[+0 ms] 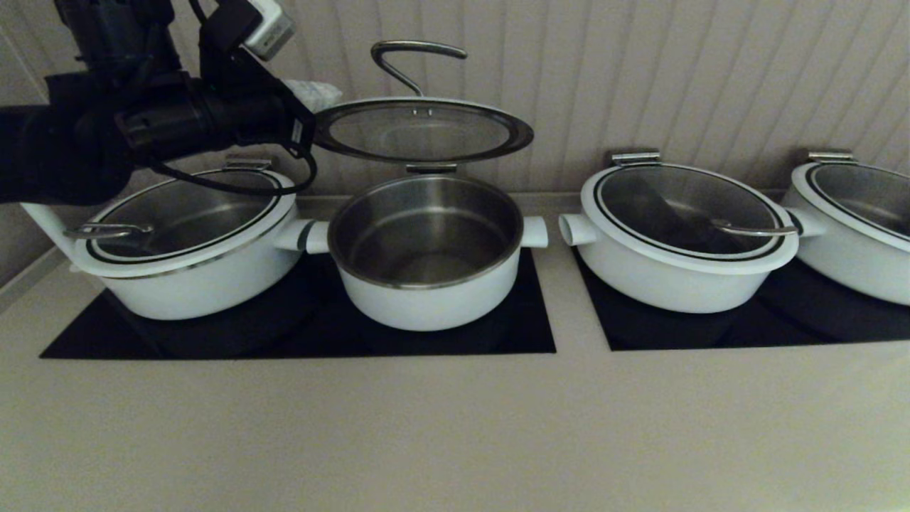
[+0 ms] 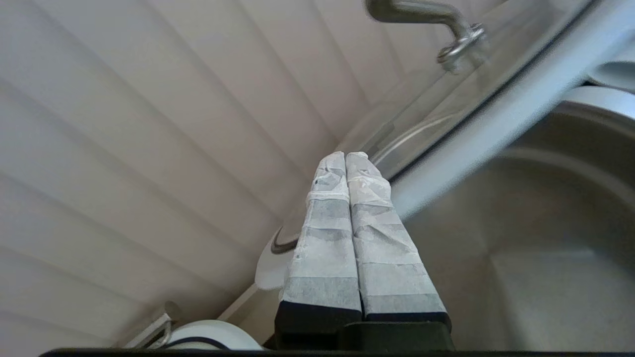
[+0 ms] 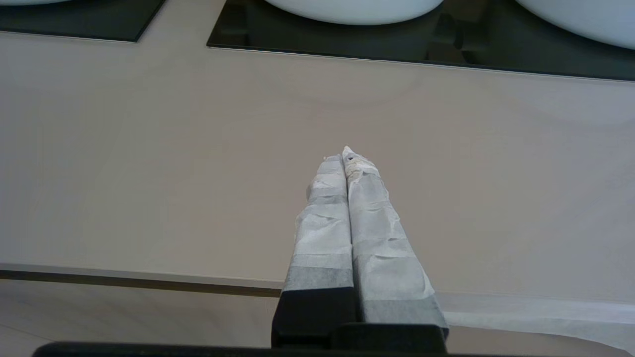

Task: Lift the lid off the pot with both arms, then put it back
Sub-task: Close the pot lid

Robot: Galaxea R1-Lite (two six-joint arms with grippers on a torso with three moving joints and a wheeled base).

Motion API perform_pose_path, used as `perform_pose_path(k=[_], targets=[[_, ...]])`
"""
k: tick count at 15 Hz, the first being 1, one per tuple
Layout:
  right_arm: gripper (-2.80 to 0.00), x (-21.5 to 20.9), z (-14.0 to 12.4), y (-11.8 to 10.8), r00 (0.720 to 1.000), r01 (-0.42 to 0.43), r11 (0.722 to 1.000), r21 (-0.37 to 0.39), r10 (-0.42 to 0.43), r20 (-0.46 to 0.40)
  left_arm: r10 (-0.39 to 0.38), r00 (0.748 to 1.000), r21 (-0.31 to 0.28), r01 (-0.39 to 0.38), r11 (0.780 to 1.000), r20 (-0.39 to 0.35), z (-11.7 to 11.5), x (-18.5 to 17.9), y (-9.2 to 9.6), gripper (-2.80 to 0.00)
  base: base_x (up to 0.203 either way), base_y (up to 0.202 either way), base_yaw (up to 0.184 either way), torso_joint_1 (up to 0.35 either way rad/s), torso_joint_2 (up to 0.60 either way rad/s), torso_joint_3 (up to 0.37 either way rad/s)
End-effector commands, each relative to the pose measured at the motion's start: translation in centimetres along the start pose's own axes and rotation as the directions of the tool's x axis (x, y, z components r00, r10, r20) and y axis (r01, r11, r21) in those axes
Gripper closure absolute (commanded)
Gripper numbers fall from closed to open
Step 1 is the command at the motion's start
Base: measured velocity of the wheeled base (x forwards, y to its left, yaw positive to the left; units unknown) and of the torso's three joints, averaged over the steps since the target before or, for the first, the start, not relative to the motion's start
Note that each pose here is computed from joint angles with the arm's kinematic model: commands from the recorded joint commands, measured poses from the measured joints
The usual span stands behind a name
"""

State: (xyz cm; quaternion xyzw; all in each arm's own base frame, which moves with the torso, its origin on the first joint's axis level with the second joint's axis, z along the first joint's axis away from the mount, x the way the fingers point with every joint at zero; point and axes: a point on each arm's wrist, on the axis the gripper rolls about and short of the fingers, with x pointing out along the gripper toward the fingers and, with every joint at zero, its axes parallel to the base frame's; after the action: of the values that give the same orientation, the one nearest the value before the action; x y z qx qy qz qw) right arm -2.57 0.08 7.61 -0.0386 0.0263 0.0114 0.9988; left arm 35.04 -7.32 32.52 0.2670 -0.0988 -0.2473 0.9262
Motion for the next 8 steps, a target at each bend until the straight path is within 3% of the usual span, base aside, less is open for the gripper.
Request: perform_pose_path(k=[1,8], targets=[[0.0,0.01,0.0,0.0,1.0,-0.001,1.0,-0.001,0.001,-0.001,-0.019,1.0,-0.007,0.019,1.0,-0.021,-1.1,0.81,-0.4,0.0,0.0,0.0,0.0,0.0,0.0,0.0],[0.0,0.0,0.0,0.0,1.0,-0.001,1.0,-0.001,0.001,-0.001,-0.018,1.0,-0.002,0.018,1.0,-0.016,-0.64,0.18,-0.4,0.0,0.0,0.0,0.0,0.0,0.0,0.0]])
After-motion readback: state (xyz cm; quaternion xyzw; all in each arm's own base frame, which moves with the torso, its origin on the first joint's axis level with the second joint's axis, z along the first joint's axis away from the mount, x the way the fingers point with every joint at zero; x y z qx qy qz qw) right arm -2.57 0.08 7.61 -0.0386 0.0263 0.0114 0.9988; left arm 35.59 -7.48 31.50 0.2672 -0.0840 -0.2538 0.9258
